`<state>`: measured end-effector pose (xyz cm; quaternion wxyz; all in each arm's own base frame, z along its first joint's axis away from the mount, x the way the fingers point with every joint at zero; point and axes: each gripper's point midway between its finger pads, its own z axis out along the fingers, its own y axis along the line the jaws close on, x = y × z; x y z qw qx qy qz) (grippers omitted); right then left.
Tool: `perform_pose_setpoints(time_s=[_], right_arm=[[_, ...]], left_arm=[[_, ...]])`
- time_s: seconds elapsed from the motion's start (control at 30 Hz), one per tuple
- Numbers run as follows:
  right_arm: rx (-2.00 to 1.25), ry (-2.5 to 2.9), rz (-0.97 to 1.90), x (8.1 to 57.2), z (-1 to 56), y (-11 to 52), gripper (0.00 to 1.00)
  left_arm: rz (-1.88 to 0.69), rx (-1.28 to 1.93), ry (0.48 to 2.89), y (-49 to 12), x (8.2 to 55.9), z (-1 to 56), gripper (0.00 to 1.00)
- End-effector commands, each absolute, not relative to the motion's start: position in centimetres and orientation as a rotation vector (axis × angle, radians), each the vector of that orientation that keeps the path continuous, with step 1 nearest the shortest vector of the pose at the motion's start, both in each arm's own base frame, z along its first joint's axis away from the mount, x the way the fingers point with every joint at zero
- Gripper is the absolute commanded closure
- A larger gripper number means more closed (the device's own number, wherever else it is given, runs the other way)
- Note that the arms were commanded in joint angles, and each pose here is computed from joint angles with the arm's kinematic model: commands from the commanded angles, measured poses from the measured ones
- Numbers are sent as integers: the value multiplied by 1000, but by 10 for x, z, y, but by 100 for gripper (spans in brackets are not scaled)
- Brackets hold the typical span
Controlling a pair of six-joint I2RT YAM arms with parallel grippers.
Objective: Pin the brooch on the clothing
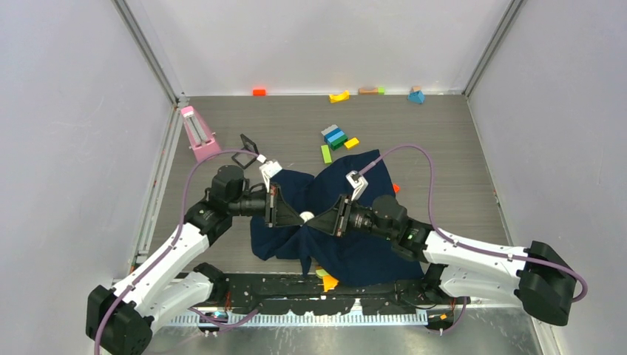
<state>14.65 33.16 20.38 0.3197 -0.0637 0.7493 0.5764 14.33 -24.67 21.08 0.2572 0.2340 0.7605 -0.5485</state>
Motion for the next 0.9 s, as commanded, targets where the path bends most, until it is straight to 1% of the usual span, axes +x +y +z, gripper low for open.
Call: perform_pose_setpoints(time_s=[0.0, 0.07, 0.17, 0.2, 0.23, 0.27, 0.3, 0.33, 0.4, 0.43, 0.47, 0.5, 0.53, 0.57, 0.6, 0.63, 0.67, 0.7, 0.77, 0.87], right_arm=[[-100, 1904, 1371, 175, 212, 311, 78], [-105, 1905, 1359, 174, 212, 308, 74], [-112, 1892, 1332, 174, 218, 302, 65], [-119, 1893, 1318, 173, 220, 299, 59], [-120, 1909, 1292, 173, 218, 296, 56], [-138, 1893, 1273, 173, 223, 292, 50], [-138, 1910, 1246, 173, 223, 289, 48], [-146, 1893, 1211, 175, 227, 283, 42], [-137, 1916, 1100, 181, 228, 268, 36], [-104, 1945, 1005, 188, 226, 256, 35], [-83, 1942, 922, 195, 226, 245, 33], [-79, 1968, 860, 197, 226, 236, 31], [-65, 1953, 795, 205, 234, 228, 28], [-73, 1983, 727, 207, 227, 219, 26], [-47, 1981, 678, 215, 230, 212, 24], [-56, 2005, 633, 218, 225, 206, 23], [-35, 2015, 600, 226, 227, 201, 23], [-47, 2051, 560, 231, 218, 199, 22], [-28, 2092, 510, 245, 210, 192, 22], [37, 2132, 458, 273, 203, 176, 22]], left_arm=[[-1501, 579, 2143, -243, 137, 203, 100], [-1505, 560, 2138, -243, 138, 203, 100], [-1504, 543, 2144, -244, 140, 201, 100], [-1502, 539, 2150, -243, 140, 200, 100], [-1498, 538, 2152, -243, 139, 199, 100], [-1491, 539, 2156, -242, 139, 198, 100], [-1478, 543, 2161, -241, 139, 197, 100], [-1465, 548, 2170, -239, 137, 195, 98], [-1446, 552, 2191, -236, 134, 191, 88], [-1442, 551, 2200, -234, 131, 190, 81], [-1439, 551, 2202, -233, 129, 190, 73], [-1428, 550, 2202, -231, 128, 191, 63], [-1408, 547, 2201, -228, 127, 193, 50], [-1364, 536, 2203, -225, 129, 194, 35], [-1321, 538, 2197, -221, 131, 196, 27], [-1280, 532, 2189, -218, 134, 200, 13], [-1238, 530, 2171, -215, 139, 207, 2], [-1203, 525, 2157, -213, 143, 212, 1], [-1127, 486, 2156, -211, 159, 217, 0], [-1010, 393, 2216, -208, 191, 210, 0]])
